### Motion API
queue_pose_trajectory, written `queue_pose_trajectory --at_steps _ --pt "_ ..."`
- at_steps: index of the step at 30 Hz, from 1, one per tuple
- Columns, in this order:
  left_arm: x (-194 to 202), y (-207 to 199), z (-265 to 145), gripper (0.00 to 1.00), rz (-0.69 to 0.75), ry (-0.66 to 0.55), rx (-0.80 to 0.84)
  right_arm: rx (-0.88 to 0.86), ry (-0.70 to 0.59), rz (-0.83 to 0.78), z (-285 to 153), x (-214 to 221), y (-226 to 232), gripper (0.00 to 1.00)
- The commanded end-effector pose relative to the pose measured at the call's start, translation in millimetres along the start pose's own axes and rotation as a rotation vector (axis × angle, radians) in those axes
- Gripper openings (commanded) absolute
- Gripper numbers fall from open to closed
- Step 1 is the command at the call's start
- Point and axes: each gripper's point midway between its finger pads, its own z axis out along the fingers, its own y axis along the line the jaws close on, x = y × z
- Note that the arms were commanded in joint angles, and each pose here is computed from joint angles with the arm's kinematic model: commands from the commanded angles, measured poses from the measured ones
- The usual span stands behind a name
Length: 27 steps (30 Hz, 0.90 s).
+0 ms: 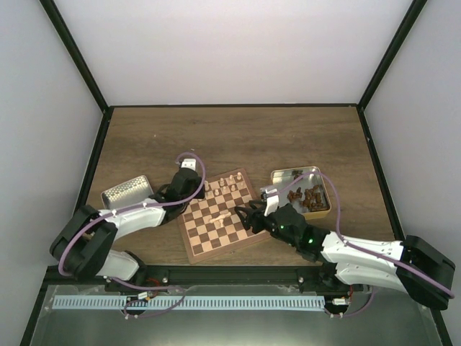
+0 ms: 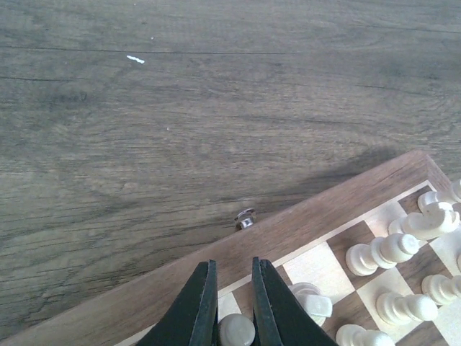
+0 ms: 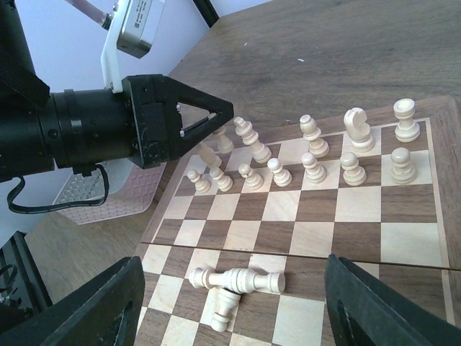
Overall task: Set up the chess pieces on the board
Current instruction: Place the chess piece on the chessboard.
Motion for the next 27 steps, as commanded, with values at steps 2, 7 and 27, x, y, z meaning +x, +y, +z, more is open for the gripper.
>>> queue_pose_trajectory --at_steps 2,7,27 --pt "-3.5 2.7 5.9 0.06 -0.006 -0.032 -0.001 0.008 -0.008 0.007 1.2 -3.8 0.7 0.7" --pt "5.6 6.8 14.2 0.07 -0.003 -0.012 -0.017 0.007 -0.004 0.006 2.9 -3.6 1.4 0.7" --pt "-6.5 0.2 -0.4 0.24 -0.018 -0.031 0.026 -0.006 0.013 0.008 8.1 -0.9 4.8 0.7"
